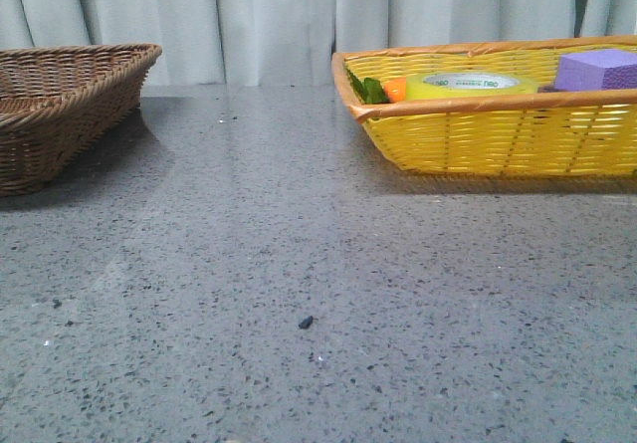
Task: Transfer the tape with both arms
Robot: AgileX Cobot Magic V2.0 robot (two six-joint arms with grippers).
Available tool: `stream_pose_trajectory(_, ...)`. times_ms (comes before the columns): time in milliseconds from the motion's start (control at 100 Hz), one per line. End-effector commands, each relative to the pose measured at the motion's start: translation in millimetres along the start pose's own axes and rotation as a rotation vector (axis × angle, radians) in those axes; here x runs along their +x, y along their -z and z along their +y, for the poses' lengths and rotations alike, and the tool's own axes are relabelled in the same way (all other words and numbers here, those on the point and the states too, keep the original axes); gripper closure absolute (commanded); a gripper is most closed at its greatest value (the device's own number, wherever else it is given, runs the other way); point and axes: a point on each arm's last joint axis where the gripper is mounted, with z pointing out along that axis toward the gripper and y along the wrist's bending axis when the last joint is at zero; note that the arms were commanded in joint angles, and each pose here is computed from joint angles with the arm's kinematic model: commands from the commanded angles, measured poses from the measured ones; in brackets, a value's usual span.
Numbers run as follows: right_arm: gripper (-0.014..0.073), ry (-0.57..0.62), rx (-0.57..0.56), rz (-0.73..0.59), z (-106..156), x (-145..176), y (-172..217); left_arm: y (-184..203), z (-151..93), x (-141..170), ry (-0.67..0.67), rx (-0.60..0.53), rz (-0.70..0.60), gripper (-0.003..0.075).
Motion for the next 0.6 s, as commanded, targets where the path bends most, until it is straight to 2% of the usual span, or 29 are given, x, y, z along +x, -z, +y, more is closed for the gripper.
stream_pose_trajectory(0, 0.0669, 0.012, 0.009, -0.014, -0.2, 4.7, -0.9, 1.3, 0.0, -3.9, 0.015, 0.0, -0.087, 0.0741)
stream_pose_trajectory(590, 0.0669, 0.012, 0.009, -0.012, -0.2, 4.8, -0.9, 1.3, 0.0, -3.9, 0.015, 0.0, -0.087, 0.0741)
